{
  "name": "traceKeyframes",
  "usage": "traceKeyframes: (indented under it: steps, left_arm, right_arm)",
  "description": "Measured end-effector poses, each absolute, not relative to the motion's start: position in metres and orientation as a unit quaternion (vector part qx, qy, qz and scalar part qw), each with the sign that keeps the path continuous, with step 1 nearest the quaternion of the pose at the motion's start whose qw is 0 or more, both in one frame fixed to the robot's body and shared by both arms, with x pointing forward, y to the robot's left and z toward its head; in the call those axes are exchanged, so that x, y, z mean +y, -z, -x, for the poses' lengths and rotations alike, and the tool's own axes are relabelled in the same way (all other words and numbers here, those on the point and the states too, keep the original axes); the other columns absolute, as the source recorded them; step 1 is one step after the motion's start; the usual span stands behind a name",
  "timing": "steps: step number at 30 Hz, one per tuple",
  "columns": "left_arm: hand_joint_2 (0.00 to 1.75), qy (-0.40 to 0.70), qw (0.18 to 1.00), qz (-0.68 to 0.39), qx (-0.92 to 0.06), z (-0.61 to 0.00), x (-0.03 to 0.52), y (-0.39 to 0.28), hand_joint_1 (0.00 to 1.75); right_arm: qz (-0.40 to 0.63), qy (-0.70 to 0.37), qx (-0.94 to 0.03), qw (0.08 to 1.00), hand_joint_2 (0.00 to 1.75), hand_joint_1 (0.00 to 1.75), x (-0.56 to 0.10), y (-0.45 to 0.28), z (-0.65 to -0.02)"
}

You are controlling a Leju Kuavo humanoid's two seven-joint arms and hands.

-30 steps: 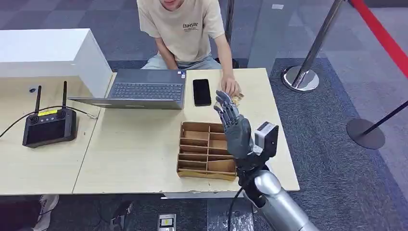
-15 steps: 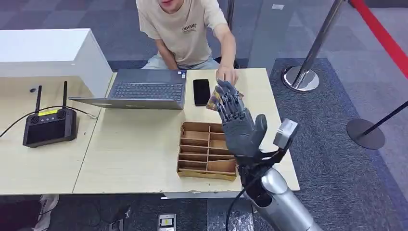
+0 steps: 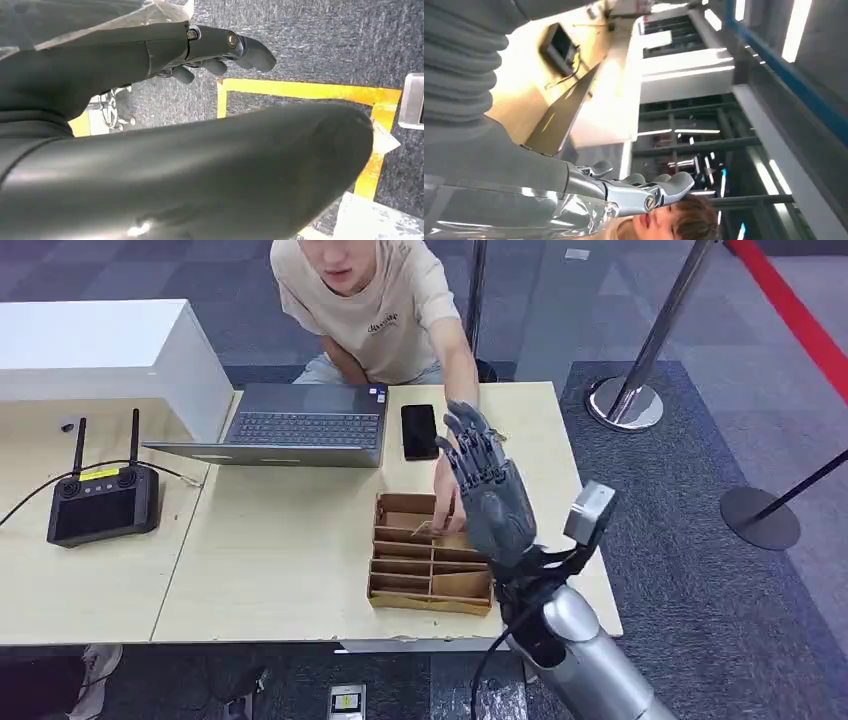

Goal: Pass the card to the sensor for recognition and then transmit it.

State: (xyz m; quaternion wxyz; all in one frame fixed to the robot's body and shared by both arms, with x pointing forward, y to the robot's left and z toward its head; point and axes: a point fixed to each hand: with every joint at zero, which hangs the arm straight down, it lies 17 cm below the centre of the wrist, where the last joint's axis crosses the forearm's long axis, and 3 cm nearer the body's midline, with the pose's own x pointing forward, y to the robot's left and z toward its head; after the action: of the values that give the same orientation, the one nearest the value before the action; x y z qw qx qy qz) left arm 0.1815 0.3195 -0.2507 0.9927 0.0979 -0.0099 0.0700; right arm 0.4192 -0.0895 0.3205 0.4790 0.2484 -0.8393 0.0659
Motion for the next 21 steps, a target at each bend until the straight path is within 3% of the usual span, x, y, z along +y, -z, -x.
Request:
traceKeyframes:
  steps: [21]
  left_arm:
    - [0.00, -0.076, 0.992, -0.100, -0.012, -0.182, 0.328, 0.250, 0.00]
  right_arm:
    - [-0.258, -0.089, -0.815, 0.512, 1.75, 0.00, -0.082, -0.295, -0.425]
